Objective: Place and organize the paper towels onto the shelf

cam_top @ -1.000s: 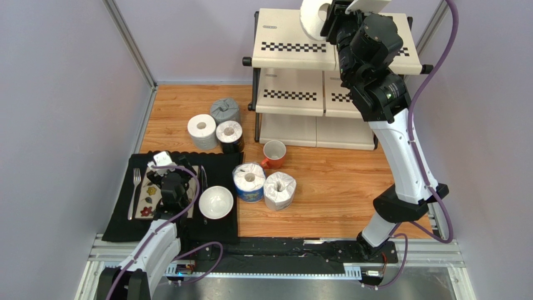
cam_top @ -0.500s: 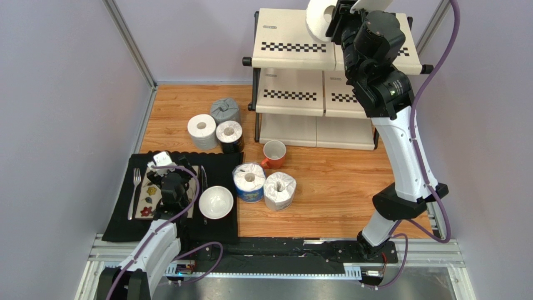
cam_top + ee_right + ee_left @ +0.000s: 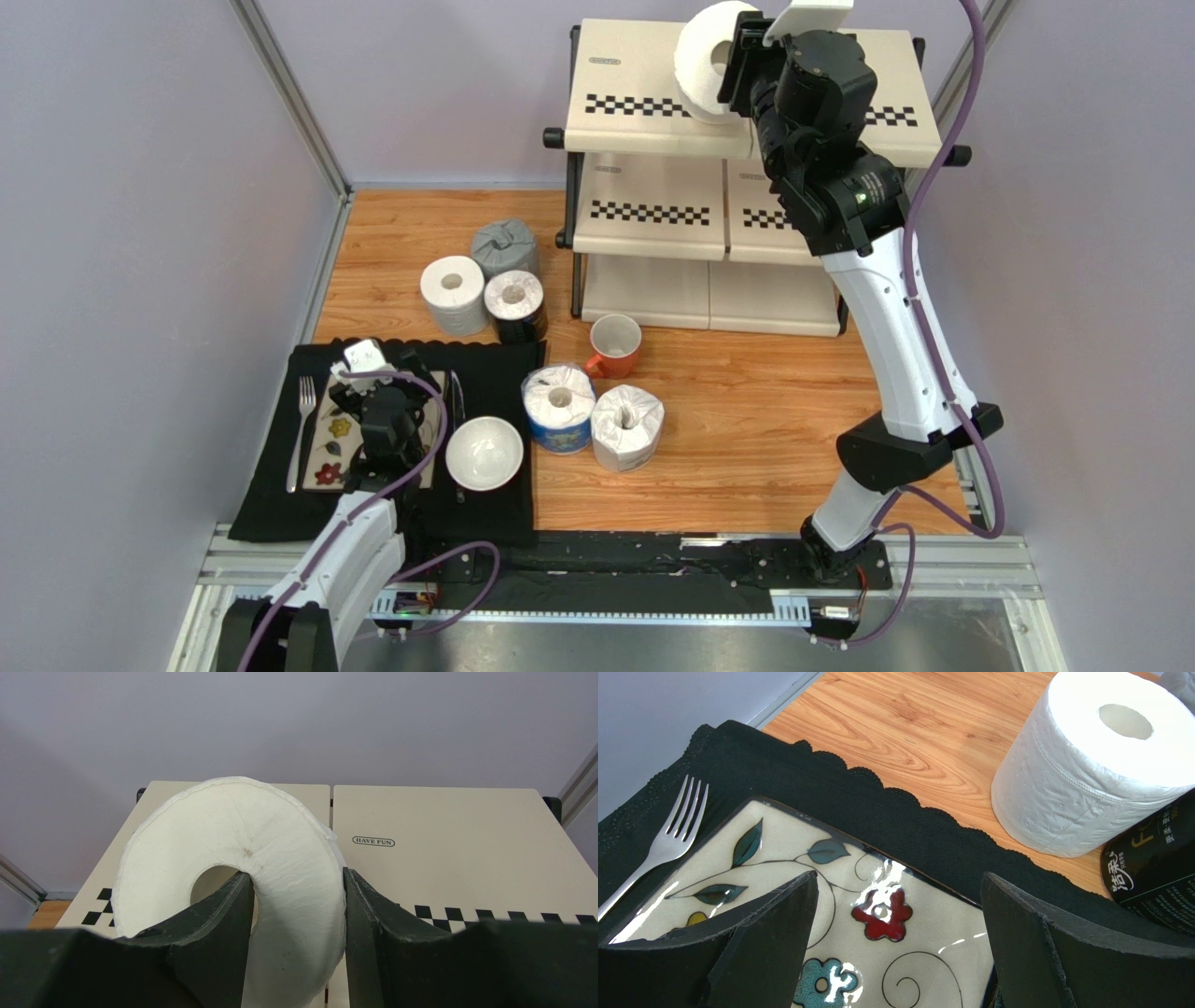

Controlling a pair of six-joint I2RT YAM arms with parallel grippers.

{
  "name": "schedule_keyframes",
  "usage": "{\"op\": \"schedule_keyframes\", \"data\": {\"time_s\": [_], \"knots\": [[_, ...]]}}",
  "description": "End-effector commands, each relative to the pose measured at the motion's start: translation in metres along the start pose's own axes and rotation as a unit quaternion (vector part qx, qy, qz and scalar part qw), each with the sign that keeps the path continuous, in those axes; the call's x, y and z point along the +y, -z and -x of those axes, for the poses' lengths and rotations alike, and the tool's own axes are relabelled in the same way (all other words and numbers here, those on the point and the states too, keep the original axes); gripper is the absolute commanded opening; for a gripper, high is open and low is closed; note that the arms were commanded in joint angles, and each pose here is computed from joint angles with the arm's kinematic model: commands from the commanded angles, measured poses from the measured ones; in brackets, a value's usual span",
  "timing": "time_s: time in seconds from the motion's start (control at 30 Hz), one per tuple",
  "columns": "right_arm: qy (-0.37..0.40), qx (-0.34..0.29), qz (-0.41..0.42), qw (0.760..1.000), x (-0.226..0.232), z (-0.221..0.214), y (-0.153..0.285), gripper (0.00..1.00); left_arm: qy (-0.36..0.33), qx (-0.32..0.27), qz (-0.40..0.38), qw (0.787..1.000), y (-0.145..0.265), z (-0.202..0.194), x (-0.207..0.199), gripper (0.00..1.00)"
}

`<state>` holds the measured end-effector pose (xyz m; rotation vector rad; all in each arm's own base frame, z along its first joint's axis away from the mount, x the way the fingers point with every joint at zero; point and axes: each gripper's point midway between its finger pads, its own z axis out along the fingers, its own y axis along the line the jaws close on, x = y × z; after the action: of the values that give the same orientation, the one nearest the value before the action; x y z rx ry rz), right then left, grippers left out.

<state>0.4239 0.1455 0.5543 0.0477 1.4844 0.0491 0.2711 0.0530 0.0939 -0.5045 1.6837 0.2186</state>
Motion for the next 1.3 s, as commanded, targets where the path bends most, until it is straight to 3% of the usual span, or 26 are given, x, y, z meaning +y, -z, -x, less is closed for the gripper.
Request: {"op": "schedule_keyframes", "data": {"time_s": [0.0,0.2,0.37,0.57,0.8,1.27], "knots": [[-0.03,-0.04,0.02,0.999,-0.002,0.03,0.012,0.18,-0.044,0.079,0.029,0.995,0.023,-0.086,0.039,0.94],[-0.043,-0.037,0.014,0.998,-0.005,0.027,0.01,0.19,-0.045,0.081,0.031,0.995,0.023,-0.087,0.04,0.94],[-0.046,-0.033,0.019,0.998,-0.004,0.024,0.008,0.27,-0.044,0.081,0.031,0.995,0.023,-0.087,0.039,0.94],[-0.052,-0.03,0.022,0.998,-0.004,0.021,0.005,0.48,-0.044,0.081,0.031,0.995,0.023,-0.086,0.039,0.94],[-0.056,-0.033,0.022,0.998,-0.007,0.022,-0.004,0.63,-0.045,0.083,0.031,0.995,0.023,-0.087,0.039,0.94],[-0.069,-0.016,0.036,0.997,-0.004,0.004,-0.025,0.65,-0.05,0.087,0.031,0.994,0.023,-0.088,0.039,0.94]]}}
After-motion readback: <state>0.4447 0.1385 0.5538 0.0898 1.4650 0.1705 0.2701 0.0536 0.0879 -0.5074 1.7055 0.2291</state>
